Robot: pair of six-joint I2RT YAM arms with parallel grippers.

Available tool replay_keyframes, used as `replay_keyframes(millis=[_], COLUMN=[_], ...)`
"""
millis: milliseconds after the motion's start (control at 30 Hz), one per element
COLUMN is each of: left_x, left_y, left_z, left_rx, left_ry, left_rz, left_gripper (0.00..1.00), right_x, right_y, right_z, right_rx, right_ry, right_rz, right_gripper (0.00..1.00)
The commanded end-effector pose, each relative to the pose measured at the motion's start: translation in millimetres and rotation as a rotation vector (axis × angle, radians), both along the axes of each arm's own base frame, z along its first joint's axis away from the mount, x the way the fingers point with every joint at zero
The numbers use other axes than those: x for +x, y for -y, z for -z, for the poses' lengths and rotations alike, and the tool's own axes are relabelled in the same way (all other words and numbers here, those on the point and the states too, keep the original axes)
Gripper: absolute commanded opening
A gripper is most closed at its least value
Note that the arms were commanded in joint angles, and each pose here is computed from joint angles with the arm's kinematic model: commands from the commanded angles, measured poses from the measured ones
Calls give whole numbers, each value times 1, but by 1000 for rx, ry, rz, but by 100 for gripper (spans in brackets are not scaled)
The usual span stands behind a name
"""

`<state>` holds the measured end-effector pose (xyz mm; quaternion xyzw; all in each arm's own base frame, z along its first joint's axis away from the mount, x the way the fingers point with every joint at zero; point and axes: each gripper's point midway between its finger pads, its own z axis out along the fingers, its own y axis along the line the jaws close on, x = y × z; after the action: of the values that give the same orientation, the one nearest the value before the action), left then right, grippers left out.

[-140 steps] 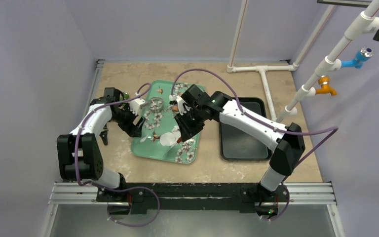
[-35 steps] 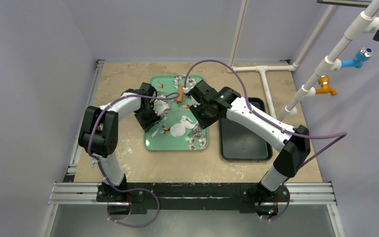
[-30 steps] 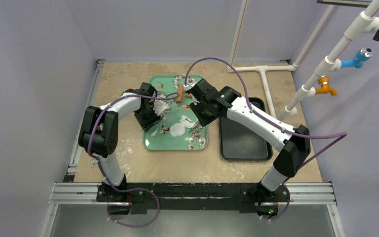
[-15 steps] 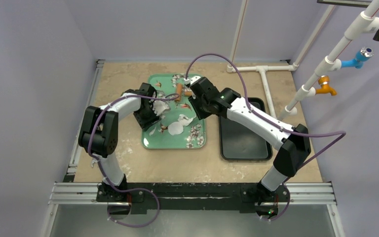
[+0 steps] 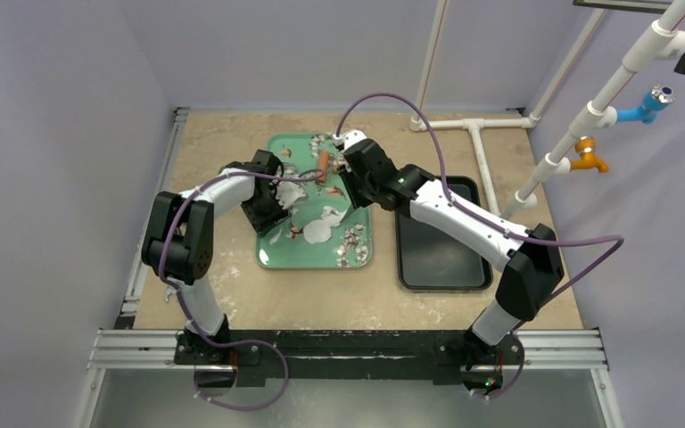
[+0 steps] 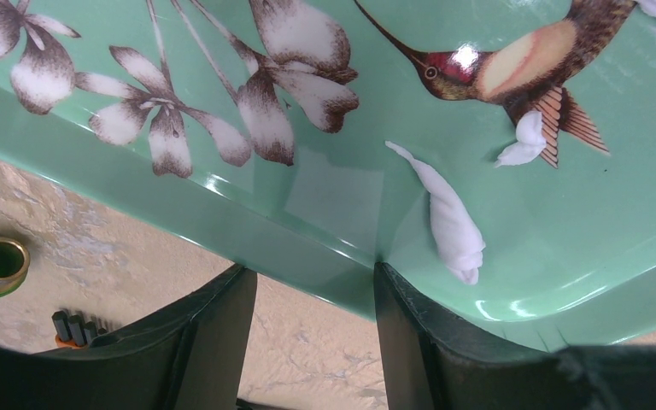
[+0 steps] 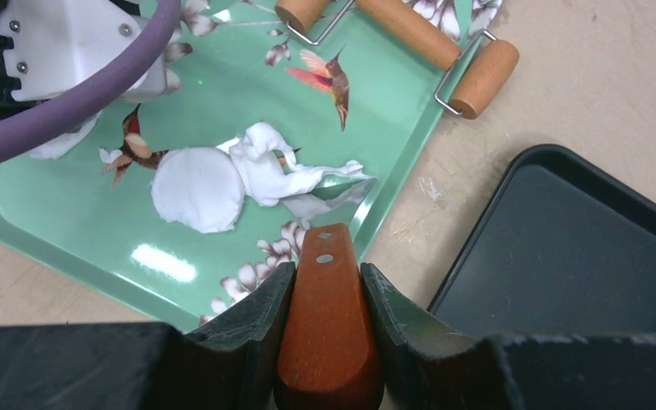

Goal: Roll out the dumpling wrappers from the dough
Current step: Remove the dumpling wrapper from the work surface.

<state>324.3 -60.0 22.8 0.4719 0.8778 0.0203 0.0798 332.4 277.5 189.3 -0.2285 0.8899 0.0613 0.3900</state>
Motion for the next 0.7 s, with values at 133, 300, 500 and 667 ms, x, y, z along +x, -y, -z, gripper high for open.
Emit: replay_keyframes(millis=[133, 300, 500, 667], left_x=[-5, -5, -6, -6], left_y=[-8, -8, -8, -8], left_z=[-2, -2, -2, -2], left_rx=[21, 21, 23, 21], left_ry=[-5, -5, -6, -5], left_rz=[1, -1, -3, -3], left_gripper=[52, 52, 52, 52], right_x=[-1, -26, -31, -51], right_y=[5, 8, 45, 41], right_z=[-1, 13, 7, 7], right_rx=[64, 66, -61, -73], right_ry=[49, -11, -18, -90], right_rz=[5, -77, 23, -80], right_gripper=[0, 0, 0, 0])
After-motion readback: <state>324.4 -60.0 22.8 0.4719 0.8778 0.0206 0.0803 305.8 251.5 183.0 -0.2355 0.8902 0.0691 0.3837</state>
